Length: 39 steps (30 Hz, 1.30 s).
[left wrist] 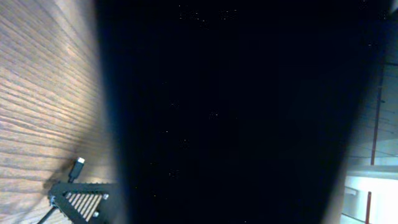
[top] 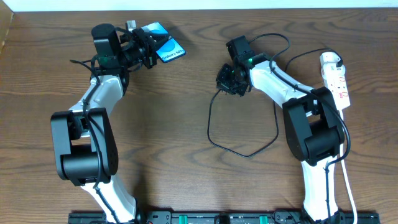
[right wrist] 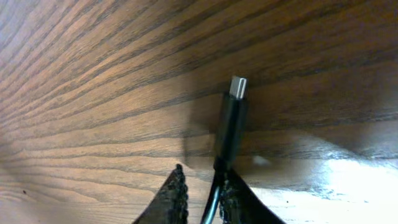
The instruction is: Plug charger to phone and switch on socket
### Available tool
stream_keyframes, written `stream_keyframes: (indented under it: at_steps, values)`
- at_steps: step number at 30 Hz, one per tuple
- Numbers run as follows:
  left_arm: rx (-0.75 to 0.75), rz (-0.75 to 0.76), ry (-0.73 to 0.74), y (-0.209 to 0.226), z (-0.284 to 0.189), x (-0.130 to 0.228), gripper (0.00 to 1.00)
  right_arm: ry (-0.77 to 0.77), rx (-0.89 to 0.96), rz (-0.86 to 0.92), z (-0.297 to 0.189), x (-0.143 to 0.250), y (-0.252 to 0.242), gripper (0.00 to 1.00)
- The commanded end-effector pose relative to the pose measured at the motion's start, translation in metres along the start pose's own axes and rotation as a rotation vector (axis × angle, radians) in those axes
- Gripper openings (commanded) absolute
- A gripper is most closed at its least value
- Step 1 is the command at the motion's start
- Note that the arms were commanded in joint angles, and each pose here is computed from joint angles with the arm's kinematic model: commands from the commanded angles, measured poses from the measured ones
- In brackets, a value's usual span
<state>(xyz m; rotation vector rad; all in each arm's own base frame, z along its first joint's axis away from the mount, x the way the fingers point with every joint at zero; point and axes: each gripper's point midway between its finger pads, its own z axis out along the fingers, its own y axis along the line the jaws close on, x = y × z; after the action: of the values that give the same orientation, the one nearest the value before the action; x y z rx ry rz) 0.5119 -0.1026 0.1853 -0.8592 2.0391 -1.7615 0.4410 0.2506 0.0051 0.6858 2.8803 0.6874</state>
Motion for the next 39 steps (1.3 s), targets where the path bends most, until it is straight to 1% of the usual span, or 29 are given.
stream_keyframes:
  at_steps: [1, 3, 6, 8, 10, 11, 13, 16, 19, 23, 25, 28, 32, 35, 39]
  values:
    - [0.021, 0.044, 0.028, -0.011, -0.002, 0.003, 0.07, 0.018, 0.071, -0.035, 0.027, 0.002, -0.024, 0.01]
    - [0.022, 0.044, 0.029, -0.011, -0.002, 0.003, 0.07, 0.014, 0.038, -0.158, 0.026, -0.001, -0.017, 0.01]
    - [0.026, 0.045, 0.058, -0.011, -0.002, 0.008, 0.07, 0.065, -0.049, -0.337, 0.019, 0.002, -0.007, 0.01]
    - [0.035, 0.073, 0.107, -0.012, -0.003, 0.017, 0.07, 0.129, -0.197, -0.394, -0.004, 0.004, 0.009, 0.01]
    - [0.045, 0.099, 0.159, -0.014, -0.004, 0.026, 0.07, 0.154, -0.332, -0.46, -0.029, 0.005, 0.027, 0.01]
    - [0.054, 0.103, 0.206, -0.014, -0.006, 0.034, 0.07, 0.165, -0.46, -0.565, -0.056, 0.01, 0.044, 0.01]
    - [0.068, 0.123, 0.269, -0.016, -0.008, 0.044, 0.07, 0.172, -0.593, -0.706, -0.095, 0.022, 0.06, 0.01]
    - [0.087, 0.142, 0.358, -0.018, -0.013, 0.059, 0.07, 0.167, -0.641, -0.81, -0.125, 0.037, 0.066, 0.01]
    - [0.107, 0.166, 0.417, -0.021, -0.017, 0.069, 0.07, 0.184, -0.72, -0.9, -0.151, 0.059, 0.076, 0.01]
    - [0.139, 0.226, 0.467, -0.027, -0.022, 0.077, 0.07, 0.217, -0.801, -0.933, -0.171, 0.079, 0.087, 0.01]
    - [0.143, 0.236, 0.47, -0.028, -0.022, 0.078, 0.07, 0.245, -0.838, -0.931, -0.174, 0.087, 0.091, 0.01]
    - [0.141, 0.236, 0.457, -0.028, -0.021, 0.076, 0.07, 0.284, -0.843, -0.909, -0.172, 0.099, 0.097, 0.01]
    - [0.134, 0.235, 0.407, -0.028, -0.017, 0.068, 0.07, 0.316, -0.848, -0.871, -0.171, 0.11, 0.11, 0.01]
    - [0.128, 0.222, 0.35, -0.031, -0.014, 0.059, 0.07, 0.33, -0.85, -0.819, -0.171, 0.112, 0.119, 0.01]
    - [0.163, 0.238, 0.251, -0.048, -0.011, 0.043, 0.07, 0.324, -0.86, -0.791, -0.173, 0.109, 0.126, 0.01]
